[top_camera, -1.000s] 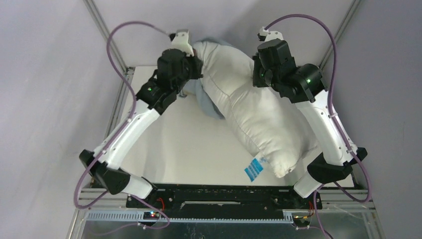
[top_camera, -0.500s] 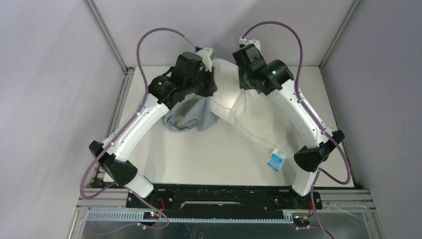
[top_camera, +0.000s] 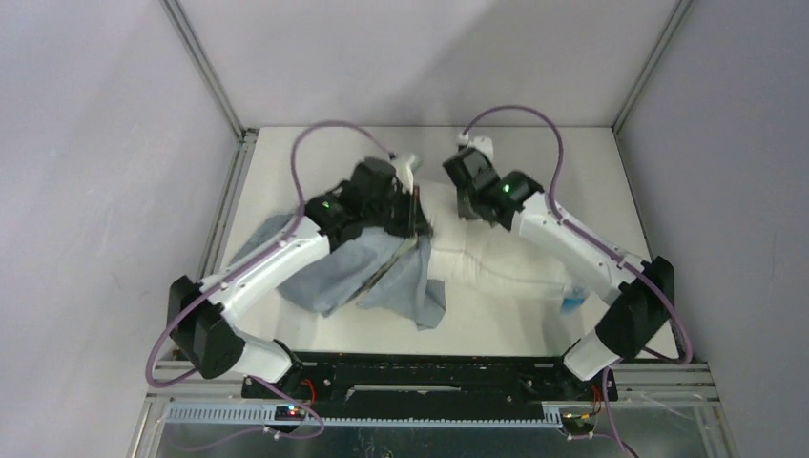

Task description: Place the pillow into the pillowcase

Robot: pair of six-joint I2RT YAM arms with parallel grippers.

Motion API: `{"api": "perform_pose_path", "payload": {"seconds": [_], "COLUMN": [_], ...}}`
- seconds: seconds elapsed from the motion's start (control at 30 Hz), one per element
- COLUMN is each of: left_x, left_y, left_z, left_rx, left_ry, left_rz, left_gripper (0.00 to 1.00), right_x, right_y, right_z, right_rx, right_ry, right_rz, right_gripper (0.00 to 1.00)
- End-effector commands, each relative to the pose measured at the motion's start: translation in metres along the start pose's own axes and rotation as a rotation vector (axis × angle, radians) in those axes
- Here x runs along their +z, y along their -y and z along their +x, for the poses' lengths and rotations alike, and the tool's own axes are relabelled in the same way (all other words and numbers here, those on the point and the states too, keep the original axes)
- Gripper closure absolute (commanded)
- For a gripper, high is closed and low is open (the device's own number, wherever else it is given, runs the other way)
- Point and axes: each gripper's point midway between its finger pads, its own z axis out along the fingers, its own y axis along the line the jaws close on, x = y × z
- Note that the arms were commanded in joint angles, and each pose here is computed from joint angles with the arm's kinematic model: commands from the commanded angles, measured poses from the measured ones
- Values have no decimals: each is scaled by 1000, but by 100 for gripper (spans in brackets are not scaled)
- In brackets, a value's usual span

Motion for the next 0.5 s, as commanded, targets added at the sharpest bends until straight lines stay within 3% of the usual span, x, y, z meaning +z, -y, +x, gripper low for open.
{"api": "perform_pose_path", "payload": {"seconds": [0.0, 0.07, 0.13, 0.2, 0.3, 0.47], "left_x": [20, 9, -8, -31, -60, -95], "left_y": [-5, -16, -20, -16, -10, 1], "left_z": [57, 70, 65, 50, 23, -19], "left_rx": [-134, -133, -119, -93, -62, -64], "left_ry": [-38, -31, 12, 86, 180, 296], "left_rz": [89, 49, 18, 5, -19, -1], "left_gripper": [100, 80, 53, 35, 28, 22], "right_x": [-35, -42, -56, -76, -111, -100], "right_y": [-56, -58, -58, -60, -57, -52], "right_z": [20, 44, 49, 42, 22, -13], "right_rx": [106, 80, 49, 24, -27, -116], "right_ry": [99, 67, 75, 101, 169, 214], "right_rz": [-264, -302, -348, -422, -493, -427], "right_gripper": [100, 100, 76, 49, 26, 14]}}
